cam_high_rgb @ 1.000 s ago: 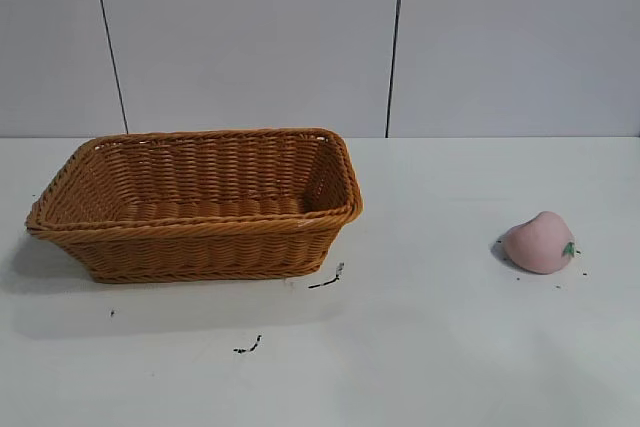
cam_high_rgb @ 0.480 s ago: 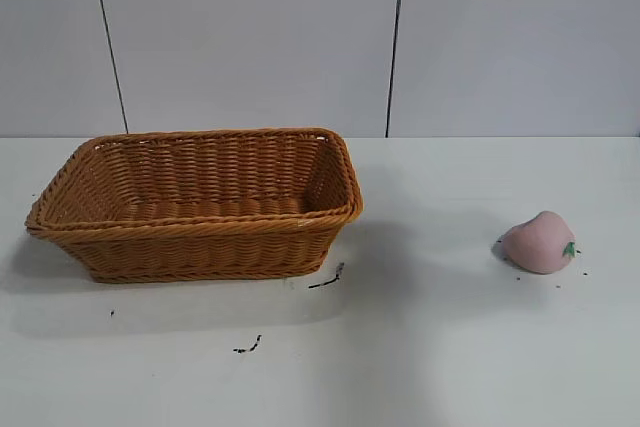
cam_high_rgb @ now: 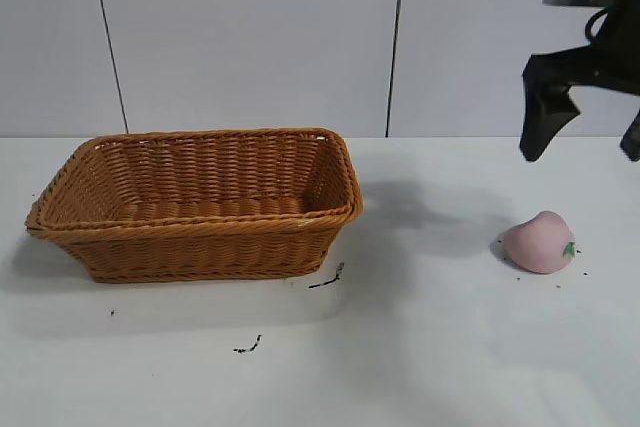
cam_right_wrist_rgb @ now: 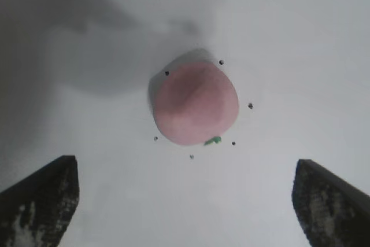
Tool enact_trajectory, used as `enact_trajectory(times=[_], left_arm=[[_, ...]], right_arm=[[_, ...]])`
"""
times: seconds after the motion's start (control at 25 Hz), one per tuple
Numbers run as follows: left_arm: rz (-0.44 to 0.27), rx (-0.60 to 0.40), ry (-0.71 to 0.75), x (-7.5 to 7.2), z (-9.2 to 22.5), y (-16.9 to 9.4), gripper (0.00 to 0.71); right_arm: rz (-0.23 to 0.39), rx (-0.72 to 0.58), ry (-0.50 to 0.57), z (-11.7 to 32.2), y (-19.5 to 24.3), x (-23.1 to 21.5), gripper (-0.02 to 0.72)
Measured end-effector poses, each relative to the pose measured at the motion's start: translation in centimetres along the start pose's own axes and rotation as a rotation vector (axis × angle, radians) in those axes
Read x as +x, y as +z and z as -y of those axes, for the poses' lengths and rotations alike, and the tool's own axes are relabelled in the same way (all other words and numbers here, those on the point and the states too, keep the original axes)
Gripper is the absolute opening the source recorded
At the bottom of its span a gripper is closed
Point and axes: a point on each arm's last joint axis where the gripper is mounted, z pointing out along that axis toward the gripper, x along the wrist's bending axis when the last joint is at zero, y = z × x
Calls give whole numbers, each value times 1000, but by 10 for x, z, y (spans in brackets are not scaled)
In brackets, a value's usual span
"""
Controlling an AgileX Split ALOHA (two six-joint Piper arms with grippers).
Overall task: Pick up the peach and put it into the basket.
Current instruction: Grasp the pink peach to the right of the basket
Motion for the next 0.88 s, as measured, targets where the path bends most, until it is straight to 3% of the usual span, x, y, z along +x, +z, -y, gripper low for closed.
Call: enact_trajectory(times=[0.28,0.56,0.68,0.88], left_arm=[[0,0,0,0,0,0,693],[0,0,0,0,0,0,693],[0,0,0,0,0,0,693],[0,0,0,0,0,0,693]], right_arm=[[7,-6,5,1,34,-2,695],[7,1,3,2,37,-2,688],[7,1,3,2,37,-2,552],[8,1,1,1,36,-2,120]])
